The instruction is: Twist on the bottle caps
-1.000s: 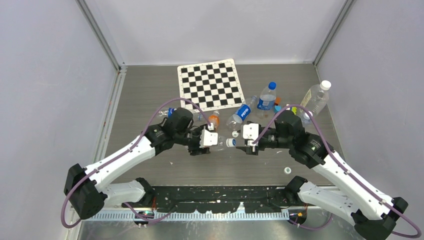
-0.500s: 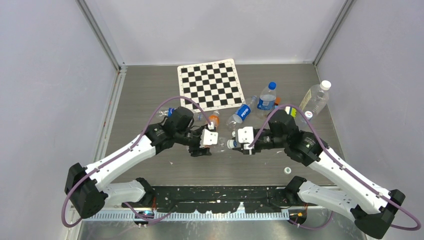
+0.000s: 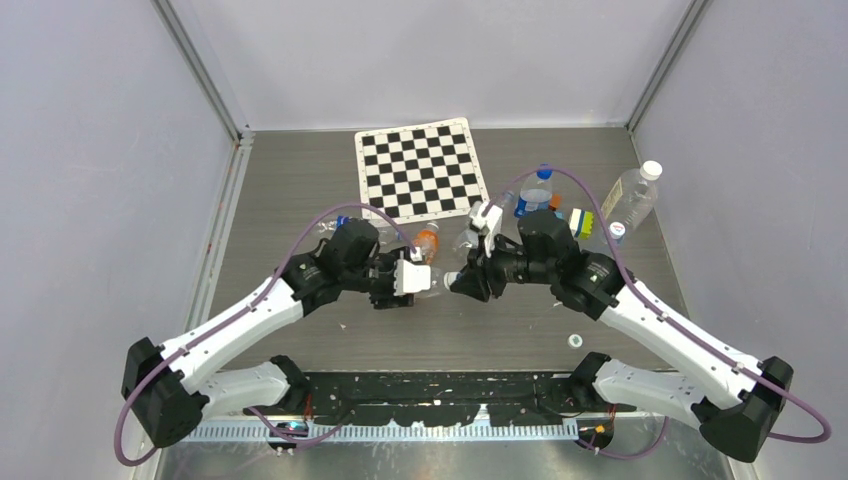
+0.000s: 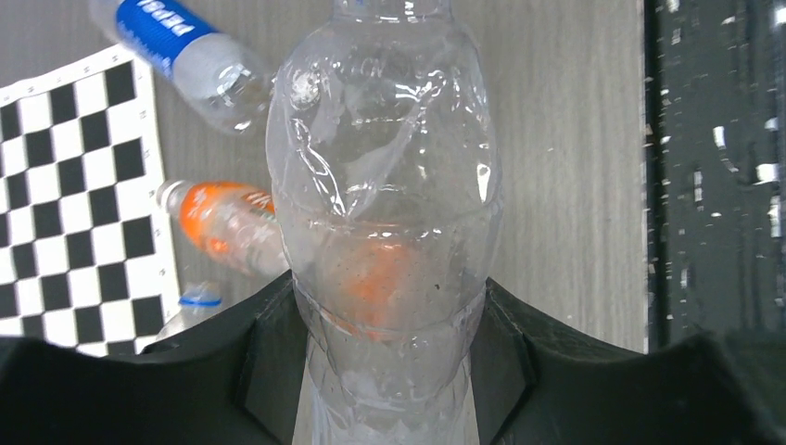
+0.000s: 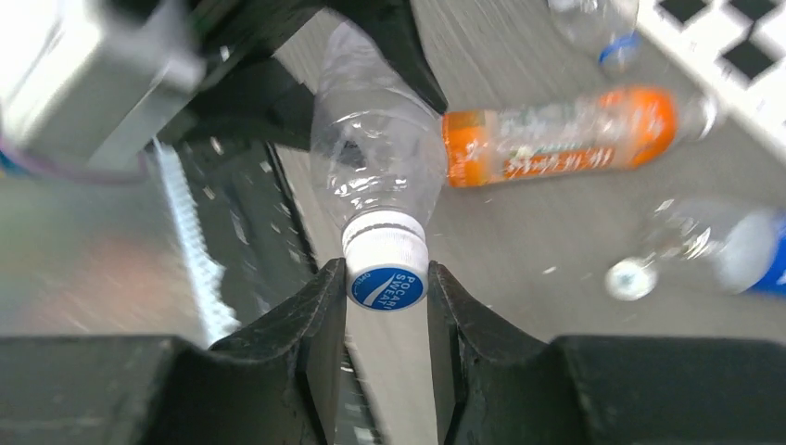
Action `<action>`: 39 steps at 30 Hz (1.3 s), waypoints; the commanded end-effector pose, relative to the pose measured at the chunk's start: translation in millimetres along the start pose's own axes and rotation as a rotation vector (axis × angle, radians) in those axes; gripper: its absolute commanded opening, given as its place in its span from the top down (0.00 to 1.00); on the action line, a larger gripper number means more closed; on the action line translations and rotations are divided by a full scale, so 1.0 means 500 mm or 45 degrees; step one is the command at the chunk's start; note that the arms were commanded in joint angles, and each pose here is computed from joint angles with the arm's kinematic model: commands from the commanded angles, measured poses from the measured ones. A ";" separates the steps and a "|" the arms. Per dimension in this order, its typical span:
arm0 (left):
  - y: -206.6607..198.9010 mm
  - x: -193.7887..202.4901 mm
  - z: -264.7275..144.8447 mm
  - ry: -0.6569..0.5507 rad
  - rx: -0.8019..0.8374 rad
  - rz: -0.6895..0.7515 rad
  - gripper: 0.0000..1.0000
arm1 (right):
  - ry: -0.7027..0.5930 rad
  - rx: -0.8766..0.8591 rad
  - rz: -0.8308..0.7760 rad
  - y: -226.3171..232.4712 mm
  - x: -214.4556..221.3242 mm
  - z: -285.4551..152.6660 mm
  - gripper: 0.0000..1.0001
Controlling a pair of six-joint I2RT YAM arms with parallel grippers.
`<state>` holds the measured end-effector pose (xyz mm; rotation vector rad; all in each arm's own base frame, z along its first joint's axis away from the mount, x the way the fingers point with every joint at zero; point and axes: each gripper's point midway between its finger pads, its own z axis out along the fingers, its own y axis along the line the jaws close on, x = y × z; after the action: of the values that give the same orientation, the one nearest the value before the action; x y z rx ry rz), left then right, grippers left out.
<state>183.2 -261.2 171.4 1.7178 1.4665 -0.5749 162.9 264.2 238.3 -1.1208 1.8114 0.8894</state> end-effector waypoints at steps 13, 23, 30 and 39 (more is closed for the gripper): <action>0.071 -0.035 -0.042 -0.052 -0.301 0.213 0.87 | -0.447 0.232 1.442 -0.050 -0.127 0.032 0.90; 0.041 -0.043 -0.027 -0.070 -0.165 0.126 0.87 | -0.230 0.149 -0.158 -0.017 -0.090 -0.057 0.34; 0.024 -0.053 -0.019 -0.105 -0.082 0.082 0.87 | -0.236 0.012 -0.774 0.015 -0.059 -0.084 0.34; 0.014 -0.052 -0.013 -0.101 -0.034 0.062 0.87 | -0.152 -0.196 -0.929 0.047 -0.070 -0.073 0.44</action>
<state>185.1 -264.5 177.6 1.7028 1.4133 -0.5447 148.5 246.2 272.3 -1.5163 1.2417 0.6294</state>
